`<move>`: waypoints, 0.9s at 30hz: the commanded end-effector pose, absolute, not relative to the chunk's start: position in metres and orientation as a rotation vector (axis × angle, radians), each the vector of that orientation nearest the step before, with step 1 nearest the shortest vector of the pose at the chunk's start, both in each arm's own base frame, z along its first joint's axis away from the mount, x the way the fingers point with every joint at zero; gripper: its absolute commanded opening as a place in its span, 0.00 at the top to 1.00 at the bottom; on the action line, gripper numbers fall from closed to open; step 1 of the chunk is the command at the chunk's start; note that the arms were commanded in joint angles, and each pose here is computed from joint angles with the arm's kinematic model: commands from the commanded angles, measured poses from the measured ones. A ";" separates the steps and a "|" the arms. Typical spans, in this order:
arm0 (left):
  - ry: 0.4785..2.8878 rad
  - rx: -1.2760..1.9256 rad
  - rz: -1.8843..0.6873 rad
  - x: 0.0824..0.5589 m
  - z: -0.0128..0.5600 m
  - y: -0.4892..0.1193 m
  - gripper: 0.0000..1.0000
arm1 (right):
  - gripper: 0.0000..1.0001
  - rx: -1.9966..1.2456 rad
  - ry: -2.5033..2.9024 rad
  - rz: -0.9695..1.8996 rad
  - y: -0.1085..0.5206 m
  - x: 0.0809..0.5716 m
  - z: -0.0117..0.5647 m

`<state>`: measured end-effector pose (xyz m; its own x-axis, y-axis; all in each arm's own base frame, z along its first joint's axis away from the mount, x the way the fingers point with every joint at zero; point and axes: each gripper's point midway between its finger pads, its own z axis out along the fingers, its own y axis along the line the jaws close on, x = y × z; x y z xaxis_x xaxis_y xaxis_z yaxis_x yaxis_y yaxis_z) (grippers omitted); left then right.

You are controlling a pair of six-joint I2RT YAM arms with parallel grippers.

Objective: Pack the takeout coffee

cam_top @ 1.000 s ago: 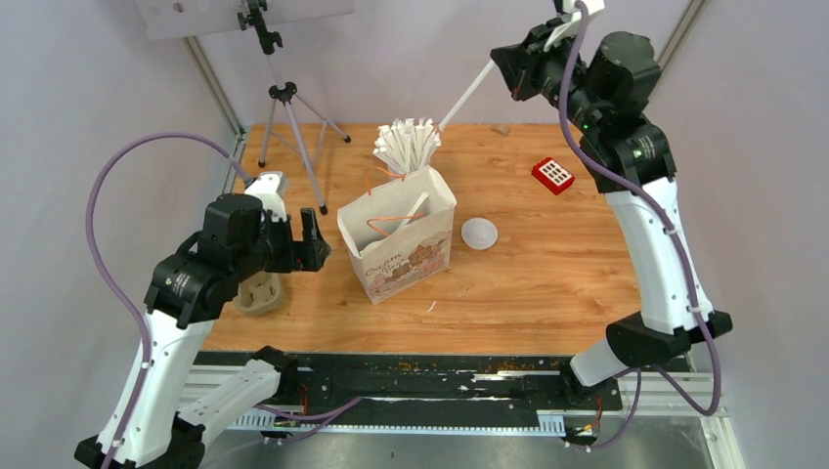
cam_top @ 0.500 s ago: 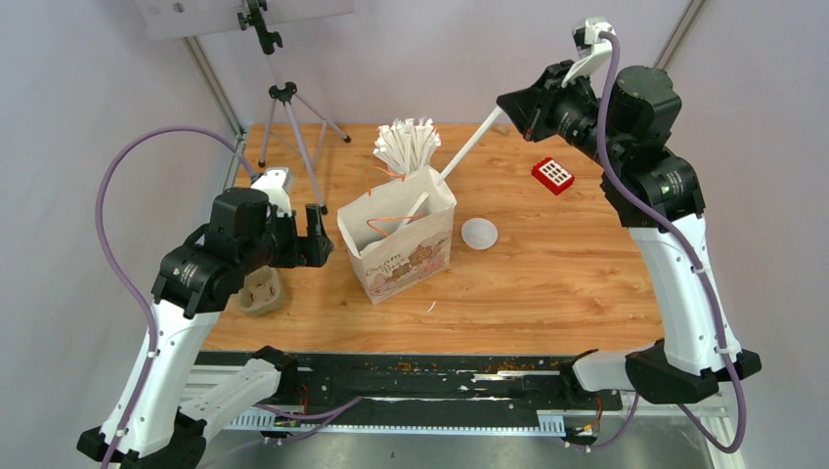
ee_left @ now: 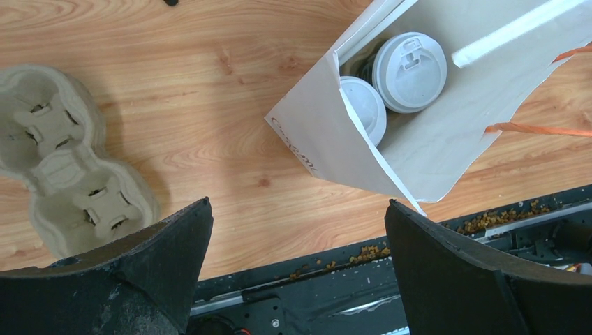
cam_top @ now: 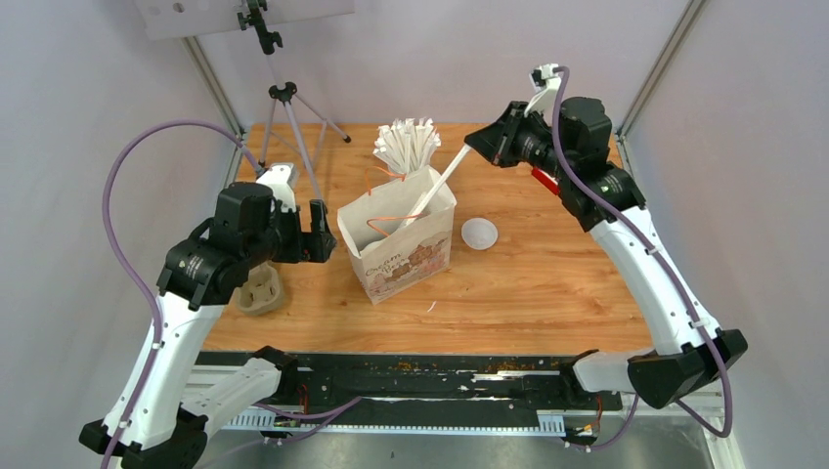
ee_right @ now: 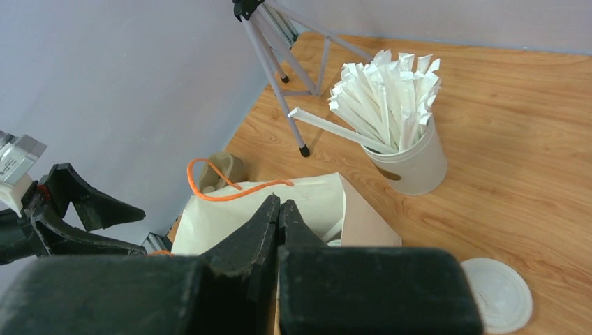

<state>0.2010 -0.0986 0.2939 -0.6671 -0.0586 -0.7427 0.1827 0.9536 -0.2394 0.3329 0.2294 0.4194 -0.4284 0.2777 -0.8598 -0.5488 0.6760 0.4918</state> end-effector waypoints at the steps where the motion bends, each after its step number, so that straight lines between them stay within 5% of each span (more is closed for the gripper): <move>1: 2.211 0.098 -0.373 0.205 0.311 -0.097 0.00 | 1.00 -0.197 1.665 1.085 0.251 0.342 0.444; 21: 2.217 0.085 -0.348 0.203 0.307 -0.092 0.00 | 1.00 -0.198 1.859 1.288 0.329 0.347 0.360; 27: 2.200 0.082 -0.368 0.203 0.313 -0.094 0.00 | 0.86 -0.212 1.922 1.252 0.328 0.342 0.348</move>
<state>0.2006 -0.0953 0.2951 -0.6587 -0.0587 -0.7501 0.1754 0.9575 -0.2289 0.3466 0.3265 0.3344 -0.6759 0.2823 -0.6807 -0.5013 0.5009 0.7055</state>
